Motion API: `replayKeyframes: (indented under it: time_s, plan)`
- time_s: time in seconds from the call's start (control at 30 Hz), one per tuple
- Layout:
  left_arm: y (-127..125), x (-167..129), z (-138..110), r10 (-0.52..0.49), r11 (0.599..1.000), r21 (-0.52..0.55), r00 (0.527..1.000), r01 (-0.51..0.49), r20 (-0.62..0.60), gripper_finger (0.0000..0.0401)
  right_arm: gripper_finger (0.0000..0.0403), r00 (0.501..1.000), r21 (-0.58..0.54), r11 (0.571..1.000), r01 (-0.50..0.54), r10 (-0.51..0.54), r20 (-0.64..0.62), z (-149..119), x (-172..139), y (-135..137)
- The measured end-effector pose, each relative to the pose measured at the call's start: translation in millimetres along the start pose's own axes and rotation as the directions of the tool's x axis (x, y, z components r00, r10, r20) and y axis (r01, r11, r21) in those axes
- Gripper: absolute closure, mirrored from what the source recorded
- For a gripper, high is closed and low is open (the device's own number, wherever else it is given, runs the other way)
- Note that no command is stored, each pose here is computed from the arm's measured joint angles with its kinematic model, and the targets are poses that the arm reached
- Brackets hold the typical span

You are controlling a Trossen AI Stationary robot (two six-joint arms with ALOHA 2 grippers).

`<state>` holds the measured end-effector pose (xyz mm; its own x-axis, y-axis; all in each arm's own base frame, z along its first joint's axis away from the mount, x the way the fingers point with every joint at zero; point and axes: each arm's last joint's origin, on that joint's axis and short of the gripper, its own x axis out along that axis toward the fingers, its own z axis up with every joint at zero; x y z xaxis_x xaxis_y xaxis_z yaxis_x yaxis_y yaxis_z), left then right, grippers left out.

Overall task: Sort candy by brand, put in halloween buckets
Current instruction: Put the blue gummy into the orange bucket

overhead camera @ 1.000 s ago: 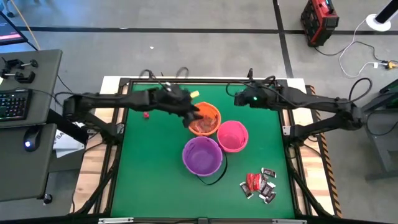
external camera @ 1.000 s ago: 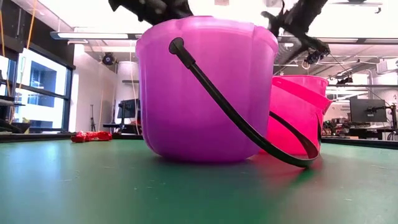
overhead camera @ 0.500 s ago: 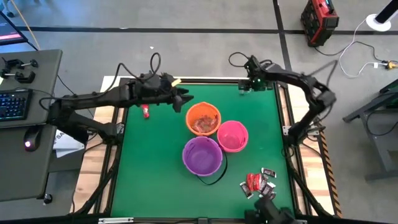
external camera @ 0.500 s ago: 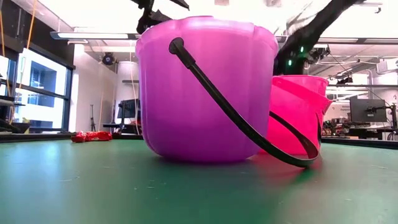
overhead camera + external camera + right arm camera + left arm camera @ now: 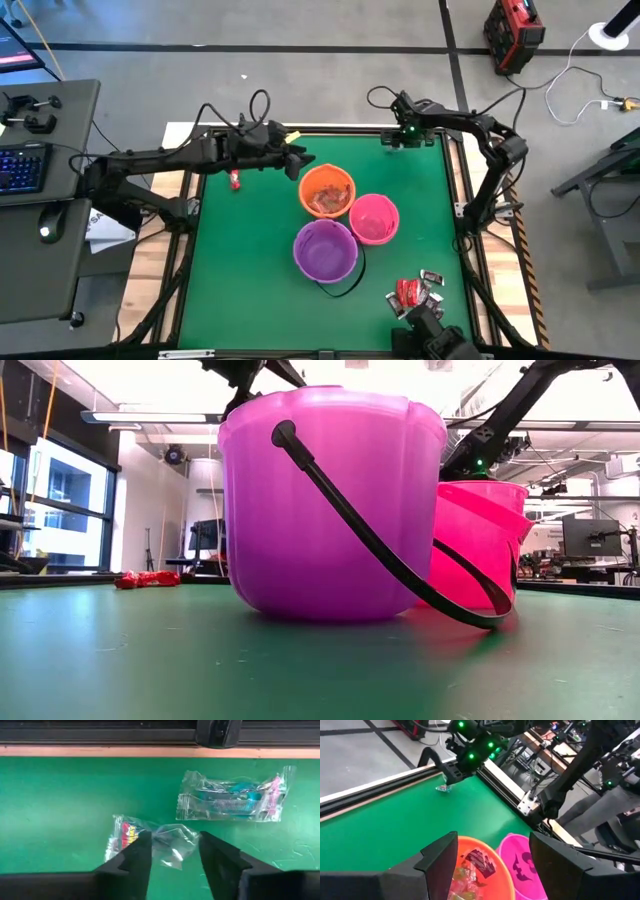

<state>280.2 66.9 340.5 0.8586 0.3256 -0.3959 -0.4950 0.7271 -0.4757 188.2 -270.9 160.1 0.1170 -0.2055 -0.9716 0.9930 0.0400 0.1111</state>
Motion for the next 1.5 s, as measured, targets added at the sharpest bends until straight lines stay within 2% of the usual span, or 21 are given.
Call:
replayKeyframes:
  time_s: [0.1,0.23,0.4,0.5,0.57,0.63,0.67,0.77,0.83,0.93,1.07,1.17,1.23,1.3,1.37,1.5]
  plan:
    - [0.6,0.4,0.2,0.02,1.0,0.005,1.0,-0.02,0.011,0.0165,0.0304,1.0,-0.002,1.0,0.005,-0.005,-0.007,-0.7,0.0,-0.5]
    - [1.3,0.5,0.6,0.036,0.998,0.054,0.999,-0.037,0.022,0.0165,0.0385,1.0,-0.041,0.999,0.005,-0.005,-0.006,-0.6,0.0,-0.5]
    - [3.7,-16.3,8.0,0.048,0.991,0.121,0.997,-0.055,0.058,0.0165,0.0398,1.0,-0.075,0.997,-0.009,0.009,0.001,-4.6,-13.8,1.0]
    - [9.7,-35.6,16.6,0.106,0.983,0.135,0.987,-0.122,0.12,0.0165,0.04,0.993,-0.126,0.989,-0.08,0.09,0.076,-10.1,-46.7,7.2]
    - [14.2,-47.6,20.4,0.155,0.973,0.149,0.976,-0.178,0.153,0.0165,0.0401,0.974,-0.171,0.972,-0.161,0.184,0.129,-17.6,-74.0,13.7]
    - [17.7,-59.4,24.6,0.186,0.964,0.152,0.964,-0.217,0.191,0.0165,0.0401,0.933,-0.251,0.926,-0.28,0.325,0.157,-27.9,-100.6,23.1]
    - [19.5,-64.3,26.0,0.201,0.96,0.153,0.959,-0.234,0.202,0.0165,0.0402,0.902,-0.293,0.89,-0.35,0.404,0.149,-35.0,-112.9,29.0]
    - [24.6,-72.7,28.8,0.224,0.953,0.157,0.951,-0.26,0.214,0.0165,0.0402,0.789,-0.413,0.737,-0.535,0.611,0.068,-61.3,-143.2,50.0]
    - [26.6,-74.9,29.6,0.233,0.951,0.153,0.949,-0.269,0.214,0.0165,0.0402,0.712,-0.481,0.623,-0.616,0.702,-0.003,-82.3,-157.2,67.7]
    - [27.9,-74.7,29.9,0.237,0.95,0.152,0.948,-0.271,0.211,0.0165,0.0402,0.641,-0.558,0.504,-0.659,0.765,-0.067,-115.2,-168.0,95.8]
    - [27.9,-70.1,28.4,0.227,0.952,0.162,0.956,-0.258,0.188,0.0165,0.0402,0.606,-0.651,0.427,-0.628,0.793,-0.064,-151.2,-165.0,130.5]
    - [27.5,-68.4,27.5,0.208,0.957,0.169,0.963,-0.237,0.169,0.0165,0.0402,0.609,-0.691,0.427,-0.583,0.793,-0.024,-165.3,-155.7,147.4]
    - [27.2,-68.2,26.9,0.192,0.961,0.173,0.969,-0.218,0.155,0.0165,0.0402,0.636,-0.676,0.463,-0.573,0.771,-0.011,-169.5,-145.9,153.5]
    - [27.2,-68.3,25.9,0.183,0.962,0.177,0.973,-0.206,0.139,0.0165,0.0395,0.686,-0.648,0.514,-0.562,0.727,-0.018,-171.7,-132.3,156.3]
    - [28.1,-68.8,23.8,0.184,0.962,0.183,0.976,-0.203,0.114,0.0165,0.0376,0.722,-0.64,0.54,-0.547,0.691,-0.033,-173.1,-122.3,157.5]
    - [30.1,-69.0,20.5,0.202,0.958,0.191,0.976,-0.213,0.078,0.0165,0.0311,0.751,-0.67,0.537,-0.513,0.659,-0.046,-174.4,-112.1,159.3]
